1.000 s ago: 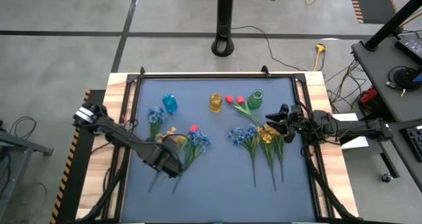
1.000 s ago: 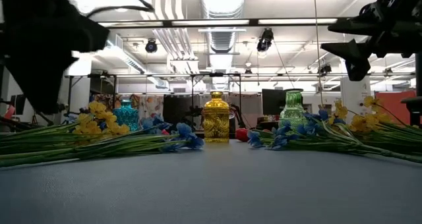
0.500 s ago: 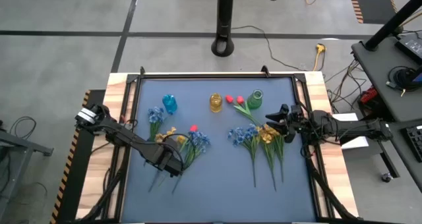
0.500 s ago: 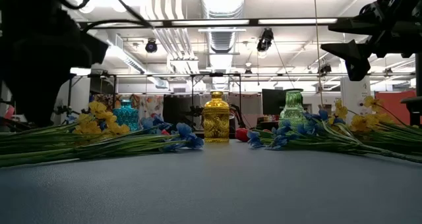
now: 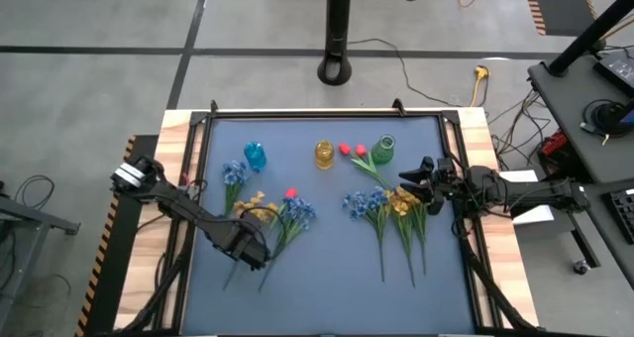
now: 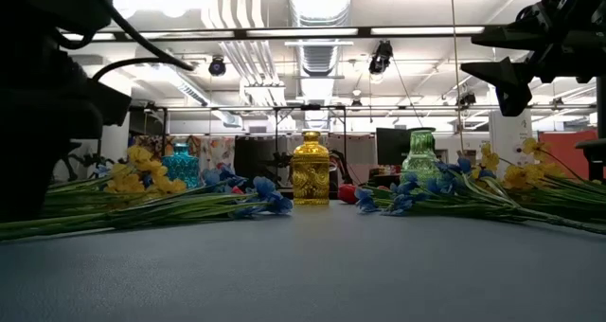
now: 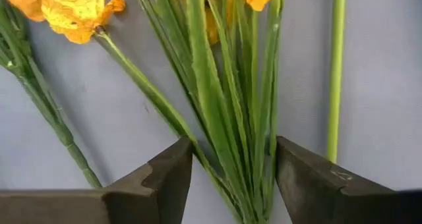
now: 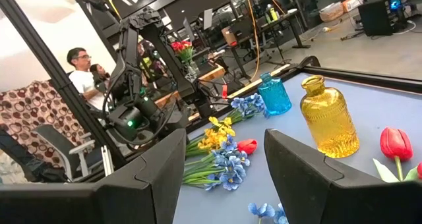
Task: Sort flowers into vase by color
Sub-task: Put the left yellow flowers into the yellow vase
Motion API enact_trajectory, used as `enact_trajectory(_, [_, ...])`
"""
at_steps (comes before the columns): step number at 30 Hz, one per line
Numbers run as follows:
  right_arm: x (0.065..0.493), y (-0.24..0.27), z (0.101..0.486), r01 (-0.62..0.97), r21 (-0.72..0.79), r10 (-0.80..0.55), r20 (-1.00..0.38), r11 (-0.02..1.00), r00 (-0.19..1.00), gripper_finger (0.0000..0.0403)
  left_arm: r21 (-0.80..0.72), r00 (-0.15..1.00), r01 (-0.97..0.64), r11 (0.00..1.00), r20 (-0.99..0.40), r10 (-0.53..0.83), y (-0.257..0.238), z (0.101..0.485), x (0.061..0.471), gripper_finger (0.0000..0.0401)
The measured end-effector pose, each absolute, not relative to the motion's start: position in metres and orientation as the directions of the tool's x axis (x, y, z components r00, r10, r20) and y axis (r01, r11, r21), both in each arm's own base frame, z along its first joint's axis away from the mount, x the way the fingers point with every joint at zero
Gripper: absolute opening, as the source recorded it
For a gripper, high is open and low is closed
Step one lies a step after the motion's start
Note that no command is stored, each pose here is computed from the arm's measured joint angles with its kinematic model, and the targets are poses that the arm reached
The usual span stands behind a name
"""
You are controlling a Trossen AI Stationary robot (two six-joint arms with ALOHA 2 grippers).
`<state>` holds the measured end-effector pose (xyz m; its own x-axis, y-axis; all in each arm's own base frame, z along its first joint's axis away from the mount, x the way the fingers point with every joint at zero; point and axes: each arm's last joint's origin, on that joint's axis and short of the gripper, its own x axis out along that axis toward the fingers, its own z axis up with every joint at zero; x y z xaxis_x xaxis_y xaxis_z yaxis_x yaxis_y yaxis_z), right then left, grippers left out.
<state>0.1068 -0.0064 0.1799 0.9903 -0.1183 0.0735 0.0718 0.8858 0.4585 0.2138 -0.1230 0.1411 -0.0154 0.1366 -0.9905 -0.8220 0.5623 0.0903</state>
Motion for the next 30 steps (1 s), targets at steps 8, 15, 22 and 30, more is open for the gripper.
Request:
enact_trajectory(8, [0.107, -0.006, 0.180, 0.072, 0.459, -0.119, 0.074, 0.886, 0.990, 0.0199, 0.099, -0.037, -0.820, 0.564, -0.992, 0.120, -0.123, 0.141, 0.212, 0.0052])
enact_trajectory(15, [0.107, -0.006, 0.180, 0.073, 0.459, -0.119, 0.074, 0.886, 0.990, 0.0199, 0.089, -0.044, -0.811, 0.578, -0.995, 0.091, -0.122, 0.145, 0.210, 0.0017])
enact_trajectory(22, [0.107, -0.006, 0.180, 0.071, 0.458, -0.118, 0.074, 0.886, 0.990, 0.0199, 0.014, 0.087, -0.774, 0.632, -0.988, 0.128, -0.123, 0.189, 0.217, 0.0005])
enact_trajectory(30, [0.107, -0.006, 0.180, 0.072, 0.457, -0.118, 0.074, 0.887, 0.990, 0.0199, -0.071, 0.590, -0.522, 0.850, -0.749, 0.300, -0.122, 0.266, 0.239, 0.0004])
